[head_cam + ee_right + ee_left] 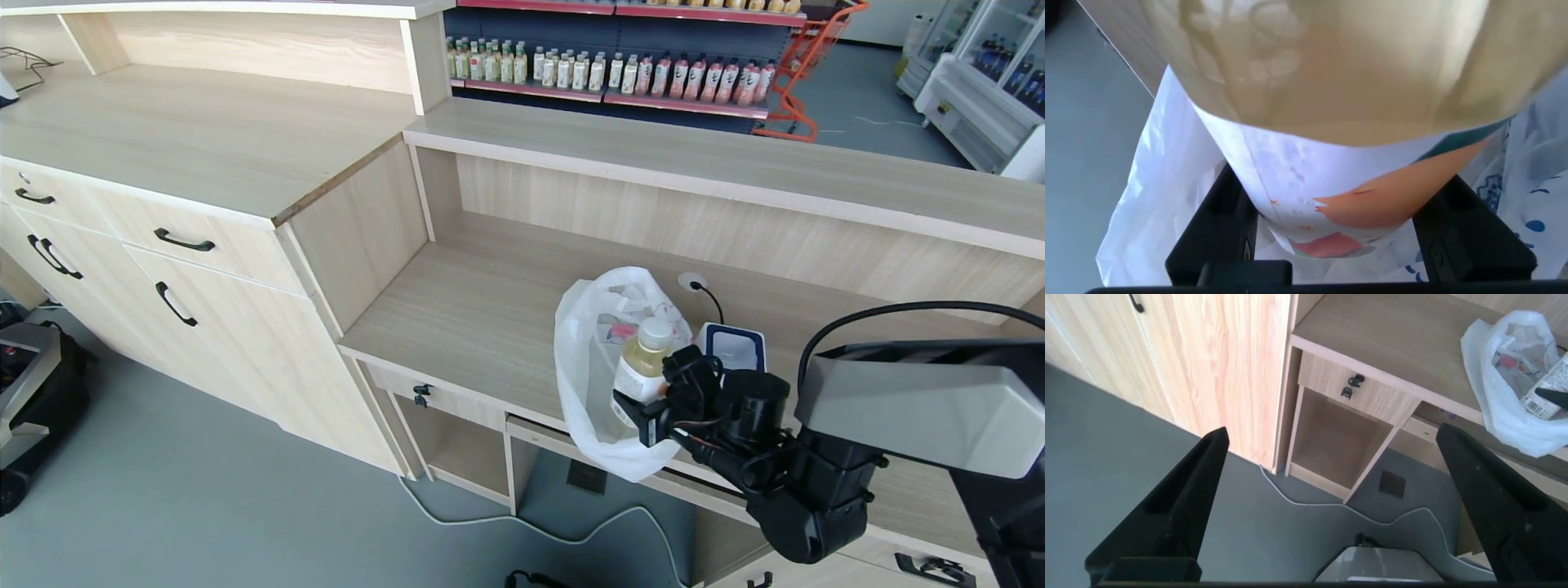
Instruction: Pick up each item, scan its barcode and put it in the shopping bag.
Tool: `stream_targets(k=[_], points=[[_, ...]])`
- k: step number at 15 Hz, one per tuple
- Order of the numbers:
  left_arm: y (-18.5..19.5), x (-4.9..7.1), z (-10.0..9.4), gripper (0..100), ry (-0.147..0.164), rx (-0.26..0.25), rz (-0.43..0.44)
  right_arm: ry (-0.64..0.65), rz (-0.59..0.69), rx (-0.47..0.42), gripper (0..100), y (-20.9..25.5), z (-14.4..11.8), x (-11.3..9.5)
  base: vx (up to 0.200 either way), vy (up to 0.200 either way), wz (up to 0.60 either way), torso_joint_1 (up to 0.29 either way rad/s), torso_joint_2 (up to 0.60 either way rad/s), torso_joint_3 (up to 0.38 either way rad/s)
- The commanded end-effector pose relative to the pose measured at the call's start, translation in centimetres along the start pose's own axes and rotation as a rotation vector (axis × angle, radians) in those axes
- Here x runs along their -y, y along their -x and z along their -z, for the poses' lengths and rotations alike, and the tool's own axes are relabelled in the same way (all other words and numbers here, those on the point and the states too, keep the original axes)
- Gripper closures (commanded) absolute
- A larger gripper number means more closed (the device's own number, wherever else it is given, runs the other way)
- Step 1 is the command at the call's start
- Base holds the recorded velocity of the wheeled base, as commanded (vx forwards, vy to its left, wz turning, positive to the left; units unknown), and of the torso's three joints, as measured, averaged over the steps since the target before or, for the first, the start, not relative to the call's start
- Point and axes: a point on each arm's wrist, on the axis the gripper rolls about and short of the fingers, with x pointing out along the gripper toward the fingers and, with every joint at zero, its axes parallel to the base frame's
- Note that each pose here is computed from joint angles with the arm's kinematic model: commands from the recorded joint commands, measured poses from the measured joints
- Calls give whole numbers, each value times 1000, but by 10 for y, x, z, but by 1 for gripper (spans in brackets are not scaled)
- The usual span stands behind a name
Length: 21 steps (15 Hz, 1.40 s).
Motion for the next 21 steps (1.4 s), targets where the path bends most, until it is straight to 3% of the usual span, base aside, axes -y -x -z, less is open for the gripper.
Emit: stream_targets(k=[1, 4, 5, 9, 11, 13, 16, 20, 21], points=[[0, 0, 0, 0, 1, 0, 0, 9, -10, -26, 100, -5, 13, -4, 0, 0, 0, 0, 0, 0], [0, 0, 0, 0, 1, 0, 0, 26, -16, -33, 100, -6, 16, -6, 0, 0, 0, 0, 0, 0], [0, 0, 0, 0, 1, 1, -1, 25, -16, -34, 0, -6, 16, -6, 0, 0, 0, 0, 0, 0], [0, 0, 0, 0, 1, 0, 0, 29, -4, 16, 0, -6, 0, -3, 0, 0, 0, 0, 0, 0], [0, 0, 0, 0, 1, 0, 0, 20, 3, 89, 0, 0, -31, -1, 0, 0, 0, 0, 0, 0], [0, 0, 0, 0, 1, 1, -1, -1, 3, 106, 0, 12, -66, 1, 0, 0, 0, 0, 0, 0], [0, 0, 0, 0, 1, 1, -1, -8, -2, 36, 0, 48, -105, 2, 0, 0, 0, 0, 0, 0], [0, 0, 0, 0, 1, 0, 0, 14, 9, -8, 0, 121, -127, 1, 0, 0, 0, 0, 0, 0], [0, 0, 0, 0, 1, 1, -1, 46, 54, -12, 0, 139, -129, 10, 0, 0, 0, 0, 0, 0]])
